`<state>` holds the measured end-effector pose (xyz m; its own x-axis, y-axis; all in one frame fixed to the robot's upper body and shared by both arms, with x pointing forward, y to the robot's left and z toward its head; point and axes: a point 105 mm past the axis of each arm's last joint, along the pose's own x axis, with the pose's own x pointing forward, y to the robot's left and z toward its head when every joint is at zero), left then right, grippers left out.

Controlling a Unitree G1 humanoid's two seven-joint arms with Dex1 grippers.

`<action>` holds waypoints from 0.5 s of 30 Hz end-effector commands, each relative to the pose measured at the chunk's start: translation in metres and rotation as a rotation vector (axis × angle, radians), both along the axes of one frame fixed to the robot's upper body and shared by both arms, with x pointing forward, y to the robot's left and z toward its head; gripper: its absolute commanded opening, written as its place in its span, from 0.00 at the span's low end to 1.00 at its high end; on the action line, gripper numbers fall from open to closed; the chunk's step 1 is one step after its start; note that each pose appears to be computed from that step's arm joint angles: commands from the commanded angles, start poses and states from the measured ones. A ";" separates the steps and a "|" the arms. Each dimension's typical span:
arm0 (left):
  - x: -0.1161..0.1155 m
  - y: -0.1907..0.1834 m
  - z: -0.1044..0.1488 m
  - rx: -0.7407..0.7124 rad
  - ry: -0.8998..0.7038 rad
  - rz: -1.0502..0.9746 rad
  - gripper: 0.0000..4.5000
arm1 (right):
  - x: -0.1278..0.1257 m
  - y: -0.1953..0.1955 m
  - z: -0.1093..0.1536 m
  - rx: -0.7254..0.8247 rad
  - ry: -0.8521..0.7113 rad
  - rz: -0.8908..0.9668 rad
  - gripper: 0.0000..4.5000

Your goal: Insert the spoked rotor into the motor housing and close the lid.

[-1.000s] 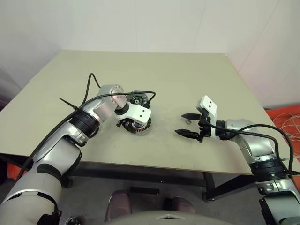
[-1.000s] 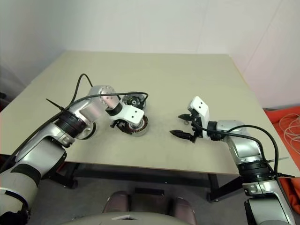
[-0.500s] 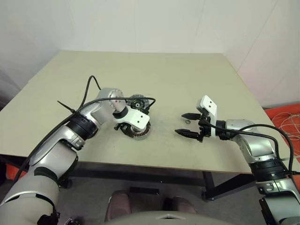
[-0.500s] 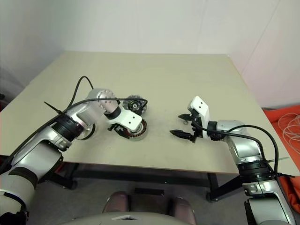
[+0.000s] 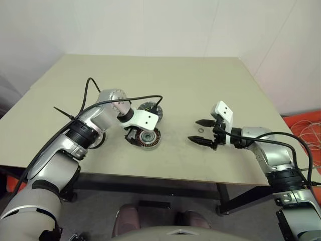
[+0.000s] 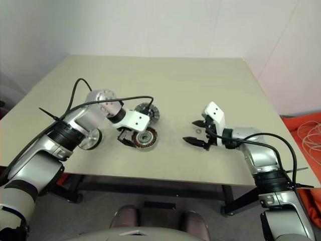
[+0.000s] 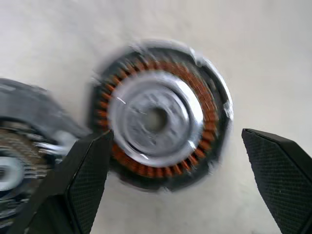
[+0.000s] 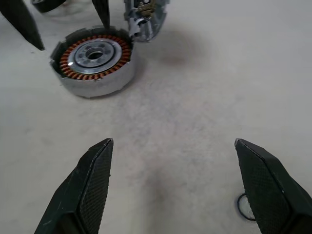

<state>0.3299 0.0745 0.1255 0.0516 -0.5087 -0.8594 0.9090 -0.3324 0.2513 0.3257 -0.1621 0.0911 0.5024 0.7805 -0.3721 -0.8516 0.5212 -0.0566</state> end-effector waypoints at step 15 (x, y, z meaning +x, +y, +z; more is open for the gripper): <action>-0.011 0.094 0.058 -0.751 -0.019 0.605 0.99 | 0.025 -0.021 -0.023 -0.021 -0.083 -0.235 1.00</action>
<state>0.3212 0.1604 0.1669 0.4530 -0.8079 -0.3769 0.8915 0.4130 0.1861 0.3471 -0.1829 0.0590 0.6820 0.6307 -0.3702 -0.7037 0.7038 -0.0975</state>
